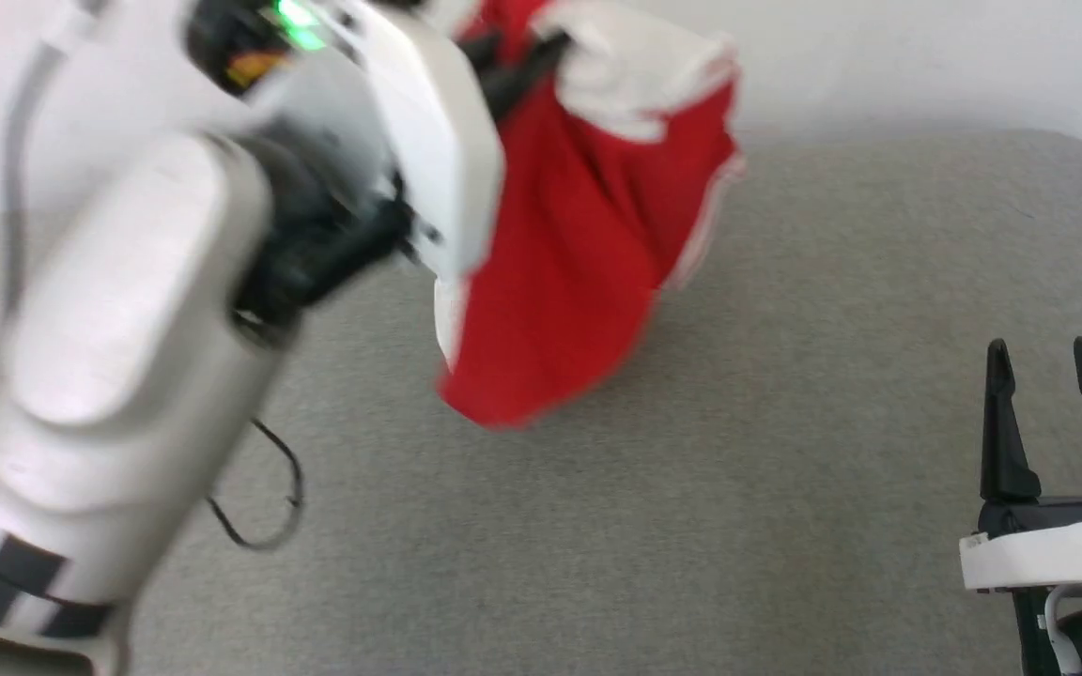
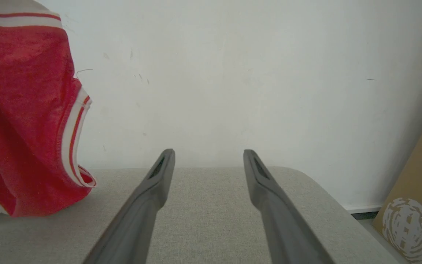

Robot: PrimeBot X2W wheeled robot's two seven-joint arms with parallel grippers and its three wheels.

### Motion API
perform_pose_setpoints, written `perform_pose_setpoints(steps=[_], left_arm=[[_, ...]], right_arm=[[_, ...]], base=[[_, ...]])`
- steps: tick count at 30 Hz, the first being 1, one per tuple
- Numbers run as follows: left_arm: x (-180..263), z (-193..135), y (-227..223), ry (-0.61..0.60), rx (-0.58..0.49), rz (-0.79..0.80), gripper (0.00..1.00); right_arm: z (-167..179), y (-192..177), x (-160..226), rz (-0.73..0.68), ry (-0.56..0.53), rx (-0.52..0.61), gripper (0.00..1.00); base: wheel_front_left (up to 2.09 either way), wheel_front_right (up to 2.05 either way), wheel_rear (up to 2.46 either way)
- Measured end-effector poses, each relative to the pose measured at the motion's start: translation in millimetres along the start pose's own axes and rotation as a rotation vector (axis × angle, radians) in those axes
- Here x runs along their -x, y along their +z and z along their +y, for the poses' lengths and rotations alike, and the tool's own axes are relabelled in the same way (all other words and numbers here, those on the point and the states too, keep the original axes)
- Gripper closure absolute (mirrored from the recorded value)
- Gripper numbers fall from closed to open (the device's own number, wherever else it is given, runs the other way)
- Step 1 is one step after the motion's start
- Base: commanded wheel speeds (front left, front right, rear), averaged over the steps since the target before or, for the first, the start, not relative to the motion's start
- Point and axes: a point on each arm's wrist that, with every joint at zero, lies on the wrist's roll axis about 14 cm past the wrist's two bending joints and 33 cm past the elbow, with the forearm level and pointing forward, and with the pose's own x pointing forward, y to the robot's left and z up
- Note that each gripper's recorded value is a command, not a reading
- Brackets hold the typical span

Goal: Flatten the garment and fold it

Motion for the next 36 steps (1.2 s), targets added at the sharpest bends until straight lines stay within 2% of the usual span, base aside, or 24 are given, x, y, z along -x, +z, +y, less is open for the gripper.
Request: perform_pose_setpoints(steps=[4,9,14,17,18,19,20,21,25,27,30,33,36], left_arm=[[-20,-29,-42,-0.074,0.079,0.079,1.00],[-30,-49,-127,-0.093,0.238,0.236,1.00],[-22,-65,-220,-0.076,0.287,0.434,1.00],[-20,-77,-251,-0.076,0.343,0.485,1.00],[-20,-82,-255,-0.080,0.364,0.487,0.86],[-22,-86,-256,-0.083,0.387,0.476,0.86],[-24,-89,-253,-0.083,0.400,0.452,0.25],[-27,-88,-247,-0.078,0.412,0.418,0.00],[-33,-68,-204,-0.022,0.463,0.216,0.00],[-30,-48,-173,0.029,0.480,0.084,0.00],[-13,-12,-127,0.129,0.451,-0.110,0.00],[21,27,-99,0.268,0.325,-0.253,0.00],[59,53,-102,0.421,0.184,-0.303,0.00]], right_arm=[[-11,-7,6,0.025,-0.034,-0.005,0.00],[-18,-16,10,0.054,-0.057,-0.016,0.00],[-20,-24,10,0.077,-0.066,-0.024,0.00],[-20,-31,10,0.096,-0.069,-0.027,0.00],[-20,-33,9,0.101,-0.068,-0.027,0.00],[-20,-34,9,0.105,-0.069,-0.027,0.00],[-20,-35,8,0.107,-0.068,-0.028,0.00],[-19,-36,8,0.108,-0.067,-0.028,0.00],[-16,-34,6,0.101,-0.056,-0.033,0.00],[-14,-31,6,0.092,-0.052,-0.034,0.00],[-12,-26,6,0.079,-0.044,-0.034,0.00],[-8,-25,7,0.076,-0.033,-0.038,0.00],[-3,-26,8,0.078,-0.018,-0.043,0.00]], base=[[0.00,0.00,0.00],[0.00,0.00,0.00],[0.00,0.00,0.00],[0.00,0.00,0.00],[0.00,0.00,0.00],[0.00,0.00,0.00],[0.00,0.00,0.00],[0.00,0.00,0.00],[0.00,0.00,0.00],[0.00,0.00,0.00],[0.00,0.00,0.00],[0.00,0.00,0.00],[0.00,0.00,0.00]])
